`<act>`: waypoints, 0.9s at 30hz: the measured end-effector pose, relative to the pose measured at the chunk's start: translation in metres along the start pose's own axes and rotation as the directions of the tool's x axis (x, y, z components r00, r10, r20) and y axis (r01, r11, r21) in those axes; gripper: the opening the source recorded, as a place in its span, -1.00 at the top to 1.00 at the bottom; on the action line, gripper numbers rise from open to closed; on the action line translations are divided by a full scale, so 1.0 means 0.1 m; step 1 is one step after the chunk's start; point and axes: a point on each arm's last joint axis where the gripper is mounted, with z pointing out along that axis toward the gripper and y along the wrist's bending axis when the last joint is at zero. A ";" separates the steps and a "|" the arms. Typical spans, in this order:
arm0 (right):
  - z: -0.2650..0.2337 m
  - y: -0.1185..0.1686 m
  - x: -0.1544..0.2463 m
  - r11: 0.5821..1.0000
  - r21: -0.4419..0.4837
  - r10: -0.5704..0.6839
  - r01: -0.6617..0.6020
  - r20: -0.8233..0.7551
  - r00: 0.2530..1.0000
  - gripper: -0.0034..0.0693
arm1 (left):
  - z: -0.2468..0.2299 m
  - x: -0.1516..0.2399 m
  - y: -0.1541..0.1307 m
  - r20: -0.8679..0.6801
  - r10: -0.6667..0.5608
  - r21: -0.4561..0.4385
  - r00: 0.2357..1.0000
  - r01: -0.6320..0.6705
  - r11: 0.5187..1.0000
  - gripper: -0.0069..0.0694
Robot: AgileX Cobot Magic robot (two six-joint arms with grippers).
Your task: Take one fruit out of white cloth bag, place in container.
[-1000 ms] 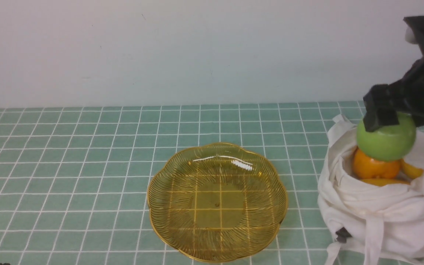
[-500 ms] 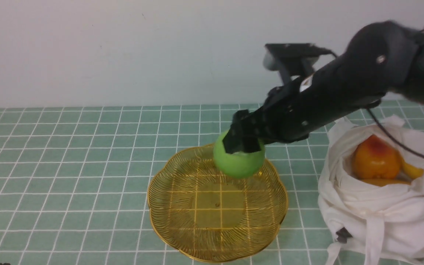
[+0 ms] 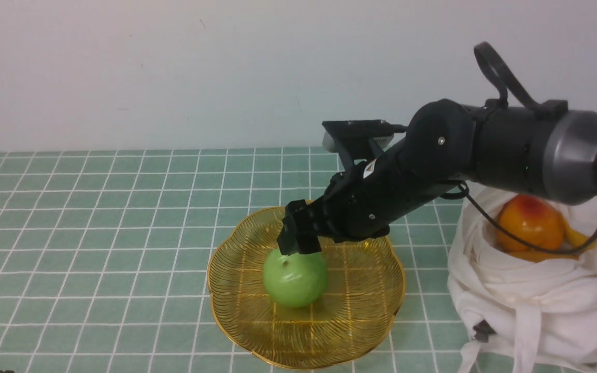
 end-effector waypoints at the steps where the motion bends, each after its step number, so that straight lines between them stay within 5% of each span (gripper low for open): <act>1: -0.02 0.00 0.00 1.000 0.000 -0.005 0.005 0.004 1.000 -0.87 | 0.00 0.00 0.00 0.000 0.000 0.000 1.000 0.000 1.000 0.84; 9: -0.64 0.11 -0.11 0.980 0.083 -0.187 0.178 0.109 0.976 -0.62 | 0.00 0.00 0.00 0.000 0.000 0.000 1.000 0.000 1.000 0.84; 12: -1.26 0.19 -0.15 0.951 0.195 -0.281 0.240 0.221 0.934 -0.20 | 0.00 0.00 0.00 0.000 0.000 0.000 1.000 0.000 1.000 0.84; 19: -2.75 0.27 0.17 0.932 0.361 -0.229 0.024 0.538 0.811 0.85 | 0.00 0.00 0.00 0.000 0.000 0.000 1.000 0.000 1.000 0.84; 27: -3.49 0.09 1.25 0.922 0.375 -0.231 -0.099 0.737 0.635 0.94 | 0.00 0.00 0.00 0.000 0.000 0.000 1.000 0.000 1.000 0.84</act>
